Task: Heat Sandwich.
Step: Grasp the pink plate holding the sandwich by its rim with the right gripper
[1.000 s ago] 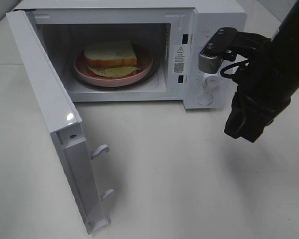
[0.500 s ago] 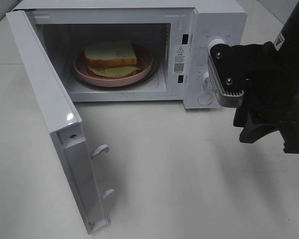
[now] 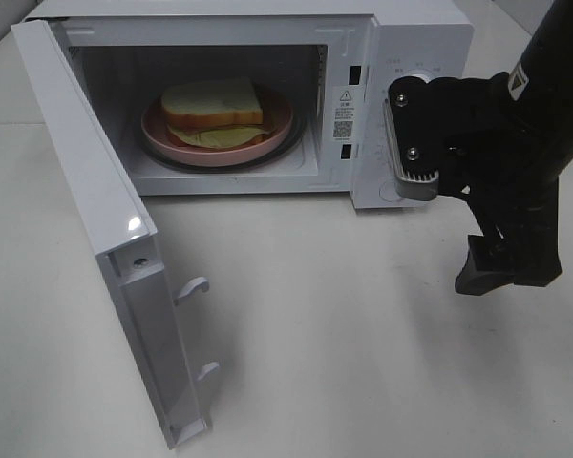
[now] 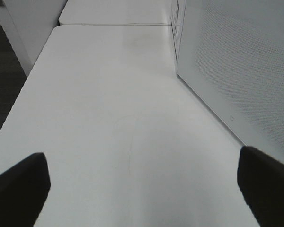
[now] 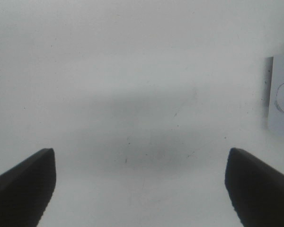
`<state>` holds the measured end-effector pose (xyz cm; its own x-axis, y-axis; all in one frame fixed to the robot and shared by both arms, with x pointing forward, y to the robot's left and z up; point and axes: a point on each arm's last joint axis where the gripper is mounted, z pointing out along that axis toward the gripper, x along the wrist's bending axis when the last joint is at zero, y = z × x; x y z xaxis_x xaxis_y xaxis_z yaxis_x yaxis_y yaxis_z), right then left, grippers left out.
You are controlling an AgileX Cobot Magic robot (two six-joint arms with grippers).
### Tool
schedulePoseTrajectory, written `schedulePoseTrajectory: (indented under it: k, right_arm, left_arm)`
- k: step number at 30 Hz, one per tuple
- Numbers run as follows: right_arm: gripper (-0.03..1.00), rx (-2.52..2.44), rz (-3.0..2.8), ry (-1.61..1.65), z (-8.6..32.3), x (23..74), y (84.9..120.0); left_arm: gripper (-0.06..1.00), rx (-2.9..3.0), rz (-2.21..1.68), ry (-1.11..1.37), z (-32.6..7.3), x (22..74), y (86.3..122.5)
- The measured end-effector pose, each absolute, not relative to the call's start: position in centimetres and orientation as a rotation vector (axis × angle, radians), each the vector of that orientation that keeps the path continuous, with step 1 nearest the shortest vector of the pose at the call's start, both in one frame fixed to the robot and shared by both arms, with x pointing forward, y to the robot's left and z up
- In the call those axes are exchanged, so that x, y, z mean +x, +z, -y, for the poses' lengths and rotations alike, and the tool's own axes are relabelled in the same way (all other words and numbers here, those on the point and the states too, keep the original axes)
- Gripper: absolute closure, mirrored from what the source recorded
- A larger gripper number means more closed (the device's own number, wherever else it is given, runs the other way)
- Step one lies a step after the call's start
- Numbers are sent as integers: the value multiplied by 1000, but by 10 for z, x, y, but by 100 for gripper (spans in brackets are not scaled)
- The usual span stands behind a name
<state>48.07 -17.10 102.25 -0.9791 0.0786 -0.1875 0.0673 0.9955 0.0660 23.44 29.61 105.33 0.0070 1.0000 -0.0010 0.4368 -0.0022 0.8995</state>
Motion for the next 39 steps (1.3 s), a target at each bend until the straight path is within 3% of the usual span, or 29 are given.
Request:
schedulePoseTrajectory:
  k: [14,39]
  right_arm:
    - [3,36,-2847,106,165,497,1022]
    - [7,-367,-2650,202,102,548,1015]
  left_arm:
    - [-5,1538,-1528,956,-296,234,1053]
    - [-5,1538,-1528,956,-296,234,1053]
